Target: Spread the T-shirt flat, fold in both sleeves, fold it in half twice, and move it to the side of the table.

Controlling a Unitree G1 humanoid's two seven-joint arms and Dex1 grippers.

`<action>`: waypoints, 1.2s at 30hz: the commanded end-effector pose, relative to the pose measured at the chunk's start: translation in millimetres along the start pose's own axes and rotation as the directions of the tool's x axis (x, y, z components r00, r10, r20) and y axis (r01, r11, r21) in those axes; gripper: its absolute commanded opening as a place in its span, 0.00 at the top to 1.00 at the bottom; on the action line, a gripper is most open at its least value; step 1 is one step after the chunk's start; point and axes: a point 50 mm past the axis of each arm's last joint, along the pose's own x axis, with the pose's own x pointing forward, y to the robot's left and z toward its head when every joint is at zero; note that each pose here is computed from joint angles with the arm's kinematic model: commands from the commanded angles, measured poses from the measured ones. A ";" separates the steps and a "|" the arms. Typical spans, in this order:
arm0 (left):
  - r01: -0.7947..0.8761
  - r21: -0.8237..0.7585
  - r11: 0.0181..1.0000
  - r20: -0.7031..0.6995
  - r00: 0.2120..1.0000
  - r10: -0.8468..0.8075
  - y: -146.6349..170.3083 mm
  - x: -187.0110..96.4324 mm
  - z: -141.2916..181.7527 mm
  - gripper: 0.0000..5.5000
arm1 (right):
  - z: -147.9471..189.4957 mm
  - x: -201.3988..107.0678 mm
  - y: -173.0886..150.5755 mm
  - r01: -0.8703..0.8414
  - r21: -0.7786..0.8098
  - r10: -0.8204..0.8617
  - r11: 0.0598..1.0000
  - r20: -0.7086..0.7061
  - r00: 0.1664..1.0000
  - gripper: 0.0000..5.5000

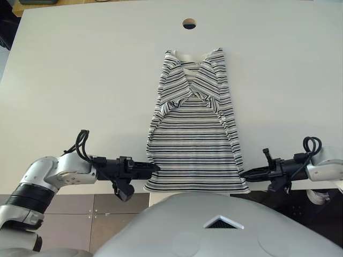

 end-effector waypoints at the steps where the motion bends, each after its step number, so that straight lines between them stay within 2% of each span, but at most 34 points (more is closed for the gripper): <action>1: 0.147 -0.051 0.988 -0.024 0.989 -0.148 -27.4 2.5 0.2 0.87 | 0.7 3.7 4.6 -0.080 0.033 0.081 0.996 -0.021 0.997 0.98; 6: 0.134 -0.048 0.990 -0.022 0.991 -0.136 -30.0 0.5 2.3 0.98 | 4.8 1.2 -2.9 -0.075 0.035 0.076 0.997 -0.022 0.997 0.98; 8: 0.115 -0.057 0.992 -0.031 0.993 -0.117 -31.0 0.4 2.5 0.98 | 4.7 0.8 -4.1 -0.056 0.063 0.058 0.996 -0.018 0.998 0.98; 10: 0.058 -0.112 0.992 -0.068 0.996 -0.066 -24.7 3.9 -1.4 0.98 | 7.0 -0.5 -10.6 0.014 0.179 -0.017 0.984 0.016 1.000 0.98; 12: -0.011 -0.268 0.963 -0.114 0.993 -0.021 -17.7 6.0 -1.8 0.98 | 10.1 -5.7 -19.2 0.062 0.371 -0.095 0.927 0.071 0.993 0.98; 13: -0.056 -0.447 0.893 -0.131 0.991 -0.004 -11.2 -0.9 5.8 0.98 | 10.6 -10.8 -24.7 0.071 0.487 -0.142 0.870 0.110 0.984 0.98; 15: -0.016 -0.747 0.664 -0.024 1.000 -0.003 -1.6 -11.2 27.8 0.98 | 11.7 -21.4 -35.9 0.045 0.633 -0.213 0.773 0.192 0.958 0.98; 16: 0.067 -0.812 0.579 0.064 0.998 -0.025 4.7 -17.9 37.7 0.98 | 10.4 -27.6 -44.4 0.035 0.665 -0.247 0.746 0.227 0.942 0.98; 18: 0.108 -0.868 0.484 0.154 0.987 0.056 30.1 -23.7 39.8 0.98 | 3.5 -37.6 -67.6 0.111 0.665 -0.366 0.738 0.257 0.894 0.98; 20: -0.006 -0.882 0.472 0.110 0.970 0.217 58.6 -22.3 20.0 0.98 | -5.5 -39.2 -84.4 0.210 0.648 -0.467 0.732 0.252 0.848 0.98; 23: -0.160 -0.877 0.453 0.025 0.926 0.376 83.2 -24.0 -7.2 0.98 | -19.0 -35.2 -96.1 0.320 0.639 -0.561 0.700 0.213 0.800 0.98; 25: -0.323 -0.836 0.444 -0.135 0.904 0.406 87.0 -22.9 -37.6 0.98 | -34.6 -34.3 -107.8 0.429 0.633 -0.645 0.644 0.148 0.750 0.98; 27: -0.411 -0.826 0.387 -0.226 0.869 0.440 89.0 -19.7 -60.3 0.98 | -49.6 -35.0 -119.6 0.514 0.623 -0.709 0.589 0.093 0.699 0.98; 30: -0.467 -0.812 0.349 -0.286 0.841 0.460 93.7 -7.9 -85.2 0.98 | -65.5 -37.1 -134.7 0.603 0.614 -0.781 0.510 0.036 0.623 0.98; 32: -0.526 -0.792 0.311 -0.328 0.795 0.509 112.2 -4.0 -100.9 0.98 | -75.6 -38.9 -145.8 0.654 0.607 -0.818 0.451 -0.013 0.576 0.98; 36: -0.624 -0.767 0.152 -0.443 0.685 0.578 146.8 -3.4 -131.0 0.98 | -95.8 -38.5 -161.4 0.725 0.596 -0.851 0.347 -0.126 0.511 0.98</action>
